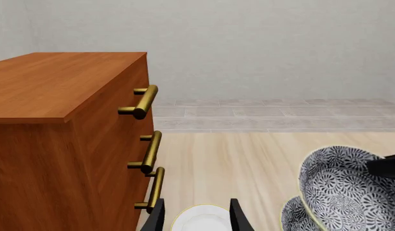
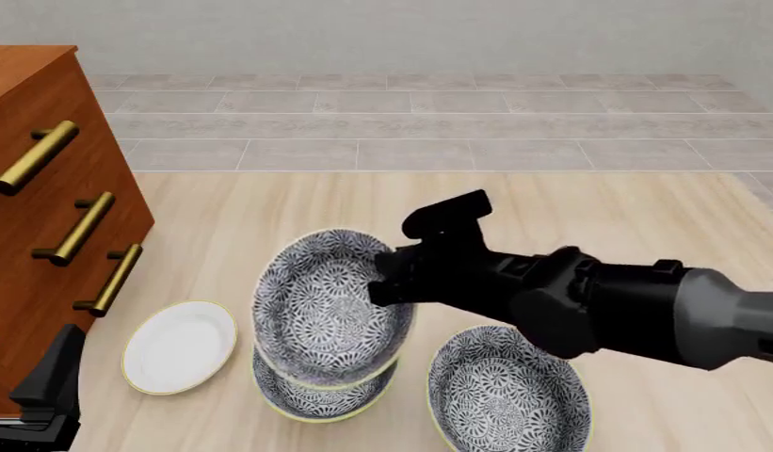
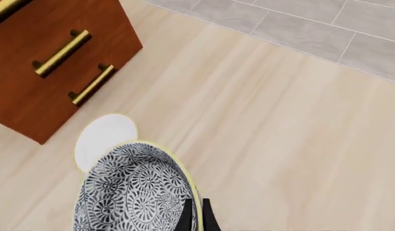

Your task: Stack the bowl at the front on the bowl in the middle.

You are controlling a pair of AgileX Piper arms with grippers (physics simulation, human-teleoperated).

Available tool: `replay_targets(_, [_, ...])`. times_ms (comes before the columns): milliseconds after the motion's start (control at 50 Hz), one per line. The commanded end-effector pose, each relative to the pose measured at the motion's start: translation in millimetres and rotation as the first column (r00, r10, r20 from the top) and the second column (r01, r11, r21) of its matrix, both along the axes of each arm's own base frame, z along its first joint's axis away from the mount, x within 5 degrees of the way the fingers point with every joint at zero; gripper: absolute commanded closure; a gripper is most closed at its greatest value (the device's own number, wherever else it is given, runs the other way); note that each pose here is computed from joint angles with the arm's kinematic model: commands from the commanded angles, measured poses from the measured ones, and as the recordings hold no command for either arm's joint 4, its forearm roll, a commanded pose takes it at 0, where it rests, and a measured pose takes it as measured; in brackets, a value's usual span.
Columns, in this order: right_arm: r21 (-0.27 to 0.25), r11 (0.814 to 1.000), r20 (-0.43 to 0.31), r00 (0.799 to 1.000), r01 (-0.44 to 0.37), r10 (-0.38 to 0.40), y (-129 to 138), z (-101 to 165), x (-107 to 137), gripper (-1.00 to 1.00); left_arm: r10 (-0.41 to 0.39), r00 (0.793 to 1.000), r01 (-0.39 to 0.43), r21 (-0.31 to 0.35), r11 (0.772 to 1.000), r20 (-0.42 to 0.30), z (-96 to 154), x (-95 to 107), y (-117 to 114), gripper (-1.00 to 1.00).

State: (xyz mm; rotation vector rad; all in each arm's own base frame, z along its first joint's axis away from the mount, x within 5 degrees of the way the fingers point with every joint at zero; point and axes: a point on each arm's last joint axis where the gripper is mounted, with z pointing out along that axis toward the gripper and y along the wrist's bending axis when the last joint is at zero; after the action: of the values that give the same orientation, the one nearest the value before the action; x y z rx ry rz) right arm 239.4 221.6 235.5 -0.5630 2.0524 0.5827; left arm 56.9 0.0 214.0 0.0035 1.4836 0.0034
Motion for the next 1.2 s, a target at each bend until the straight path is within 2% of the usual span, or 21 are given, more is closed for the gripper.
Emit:
replay_targets(20, [0.019, 1.0, -0.03, 1.0, 0.005, -0.005, 5, -7, -2, 1.0, 0.0, 1.0, 0.0, 0.0, 1.0, 0.0, 0, 0, 0, -1.0])
replay_targets(680, [0.002, 1.0, -0.06, 0.998, -0.01, 0.01, 15, -32, -2, 1.0, 0.0, 1.0, 0.0, 0.0, 1.0, 0.0, 0, 0, 0, -1.0])
replay_targets(1040, [-0.02, 1.0, -0.044, 0.999, -0.003, 0.002, 13, -38, 7, 1.0, 0.0, 1.0, 0.0, 0.0, 1.0, 0.0, 0, 0, 0, -1.0])
replay_targets(1060, [-0.024, 1.0, -0.041, 0.999, -0.008, 0.007, 13, -38, 6, -1.0, 0.0, 1.0, 0.0, 0.0, 1.0, 0.0, 0, 0, 0, -1.0])
replay_targets(1200, [-0.029, 1.0, -0.034, 0.999, -0.011, 0.01, 13, -38, 6, -1.0, 0.0, 1.0, 0.0, 0.0, 1.0, 0.0, 0, 0, 0, -1.0])
